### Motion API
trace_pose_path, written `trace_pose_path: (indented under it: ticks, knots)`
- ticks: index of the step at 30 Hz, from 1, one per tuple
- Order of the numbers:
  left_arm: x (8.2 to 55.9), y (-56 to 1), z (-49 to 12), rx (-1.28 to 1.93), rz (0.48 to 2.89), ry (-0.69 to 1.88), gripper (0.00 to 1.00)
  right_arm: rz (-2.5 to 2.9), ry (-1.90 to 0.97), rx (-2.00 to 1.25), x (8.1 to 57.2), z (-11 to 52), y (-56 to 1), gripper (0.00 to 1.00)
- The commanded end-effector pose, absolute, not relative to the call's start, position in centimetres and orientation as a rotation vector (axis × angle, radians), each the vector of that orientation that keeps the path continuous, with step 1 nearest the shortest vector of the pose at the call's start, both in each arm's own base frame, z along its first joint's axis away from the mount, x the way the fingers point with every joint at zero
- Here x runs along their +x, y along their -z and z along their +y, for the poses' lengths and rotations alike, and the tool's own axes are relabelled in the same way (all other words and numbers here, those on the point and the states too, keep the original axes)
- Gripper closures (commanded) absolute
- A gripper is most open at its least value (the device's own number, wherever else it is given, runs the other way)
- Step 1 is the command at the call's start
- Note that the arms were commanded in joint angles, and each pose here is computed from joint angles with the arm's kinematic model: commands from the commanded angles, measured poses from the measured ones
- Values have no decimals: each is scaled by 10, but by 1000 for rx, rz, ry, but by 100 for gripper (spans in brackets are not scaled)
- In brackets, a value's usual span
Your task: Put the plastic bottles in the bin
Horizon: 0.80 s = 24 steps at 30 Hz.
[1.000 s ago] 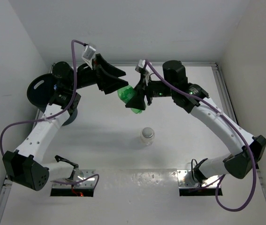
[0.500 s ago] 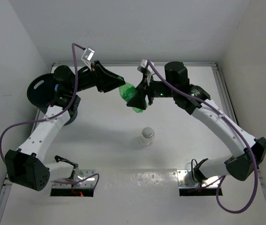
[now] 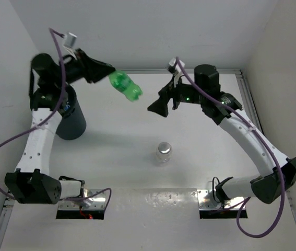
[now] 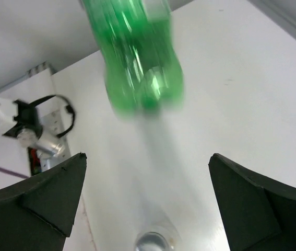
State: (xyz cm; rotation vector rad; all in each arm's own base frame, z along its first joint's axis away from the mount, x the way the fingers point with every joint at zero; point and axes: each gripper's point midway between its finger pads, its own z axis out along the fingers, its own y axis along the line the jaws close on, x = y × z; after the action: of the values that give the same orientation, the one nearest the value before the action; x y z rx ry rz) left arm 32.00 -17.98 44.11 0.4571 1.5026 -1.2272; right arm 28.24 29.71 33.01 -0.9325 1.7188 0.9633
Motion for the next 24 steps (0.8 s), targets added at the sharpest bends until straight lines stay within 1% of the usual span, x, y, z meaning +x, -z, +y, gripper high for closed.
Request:
trace_pose_path:
  ticks: [1, 2, 3, 4, 5, 6, 7, 8, 11, 12, 14, 17, 24]
  knots:
    - [339, -482, -114, 395, 1496, 958, 100, 1719, -948, -814, 297, 268, -348, 2]
    - [345, -485, -96, 361, 1507, 898, 100, 1743, -923, -771, 309, 251, -344, 2]
    - [354, -484, -77, 364, 1515, 799, 100, 1759, -934, -774, 306, 246, -342, 2]
    - [356, -472, -59, 310, 1589, 758, 100, 1781, -932, -773, 306, 242, -334, 2]
    - [357, -486, -24, 259, 1586, 621, 100, 1774, -898, -785, 309, 232, -332, 2]
    - [365, -476, -1, 219, 1634, 548, 100, 1824, -900, -787, 304, 227, -319, 2]
    - [362, -459, 19, 205, 1711, 459, 100, 1829, -890, -793, 300, 223, -317, 3]
    - [359, -463, 54, 136, 1726, 329, 100, 1855, -866, -815, 300, 217, -301, 3]
    - [352, -430, 108, 35, 1843, 185, 100, 1873, -852, -830, 289, 208, -291, 4]
    - [347, -426, 115, 26, 1860, 168, 100, 1908, -860, -829, 284, 207, -275, 4]
    - [342, -407, 137, -16, 1905, 130, 100, 1917, -854, -832, 279, 203, -268, 4]
    - [340, -389, 149, -25, 1944, 104, 100, 1932, -850, -839, 276, 202, -261, 4]
    - [332, -302, 164, -52, 2115, 101, 100, 1994, -835, -816, 268, 196, -232, 5]
